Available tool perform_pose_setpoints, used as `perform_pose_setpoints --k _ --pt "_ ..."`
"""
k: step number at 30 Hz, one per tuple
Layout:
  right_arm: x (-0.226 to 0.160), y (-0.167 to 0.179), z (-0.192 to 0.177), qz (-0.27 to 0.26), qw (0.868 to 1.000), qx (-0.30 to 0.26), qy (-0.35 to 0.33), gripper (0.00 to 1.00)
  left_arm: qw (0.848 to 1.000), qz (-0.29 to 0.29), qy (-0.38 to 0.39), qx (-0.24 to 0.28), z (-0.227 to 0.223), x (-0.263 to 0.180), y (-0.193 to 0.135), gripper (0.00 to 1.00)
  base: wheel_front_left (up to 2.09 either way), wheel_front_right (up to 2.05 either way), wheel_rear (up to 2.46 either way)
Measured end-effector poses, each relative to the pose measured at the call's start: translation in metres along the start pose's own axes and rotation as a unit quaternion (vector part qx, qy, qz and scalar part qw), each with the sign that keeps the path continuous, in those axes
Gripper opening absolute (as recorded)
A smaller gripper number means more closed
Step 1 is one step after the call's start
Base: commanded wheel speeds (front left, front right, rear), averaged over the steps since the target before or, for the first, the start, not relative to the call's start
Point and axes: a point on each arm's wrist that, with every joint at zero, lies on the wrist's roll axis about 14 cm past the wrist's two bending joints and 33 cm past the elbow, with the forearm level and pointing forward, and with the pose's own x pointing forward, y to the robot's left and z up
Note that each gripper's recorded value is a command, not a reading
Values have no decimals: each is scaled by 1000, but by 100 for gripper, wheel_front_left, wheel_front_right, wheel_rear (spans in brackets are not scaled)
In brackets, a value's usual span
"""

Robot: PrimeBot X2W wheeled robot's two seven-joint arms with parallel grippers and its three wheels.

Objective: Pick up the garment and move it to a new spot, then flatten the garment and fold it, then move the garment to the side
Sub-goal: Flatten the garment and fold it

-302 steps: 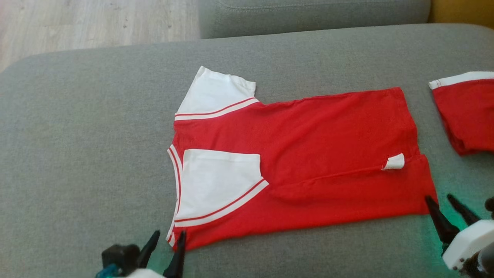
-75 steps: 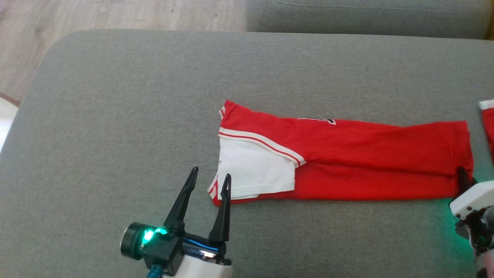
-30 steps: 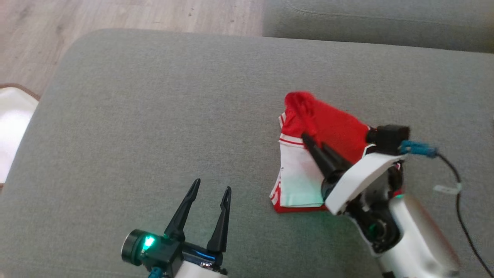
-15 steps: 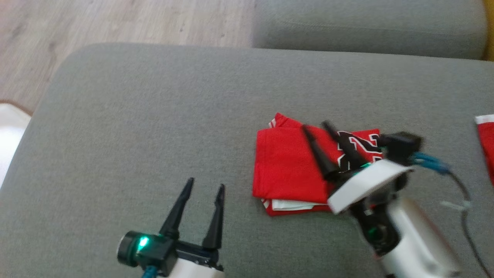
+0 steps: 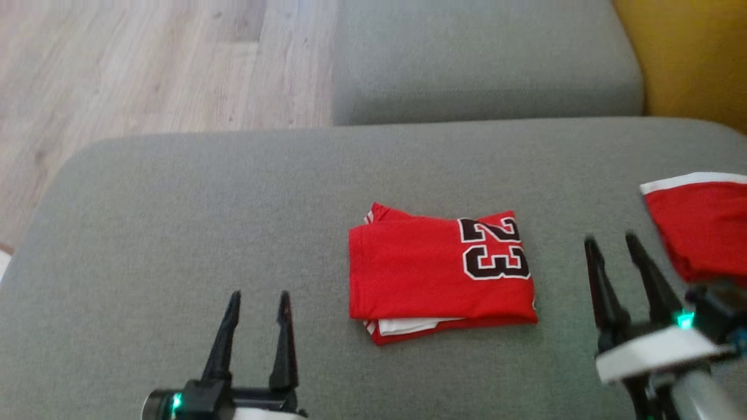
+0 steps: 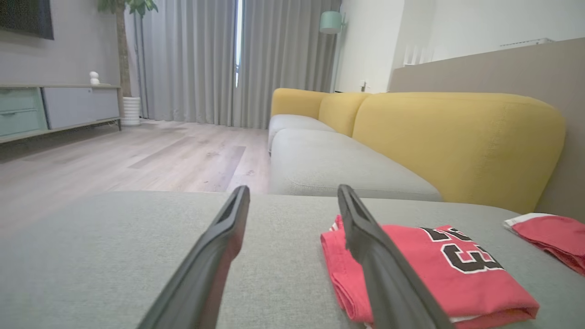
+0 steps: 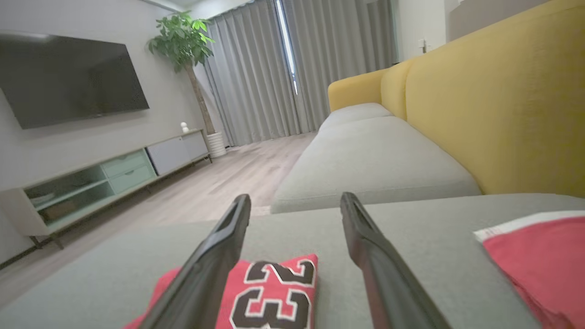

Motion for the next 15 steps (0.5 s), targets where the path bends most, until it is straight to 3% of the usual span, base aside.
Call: perform_pose_setpoints --k 5,10,15 --pt "-43 -17 -20 -39 998 -35 30 100 1000 18 -4 7 1 -13 9 100 0 0 0" --pt "-73 -8 -38 -57 997 -37 46 100 999 31 16 28 -12 -27 17 100 0 0 0" --pt "-78 -4 -42 -58 996 -39 50 100 998 45 32 30 -21 -34 26 100 0 0 0"
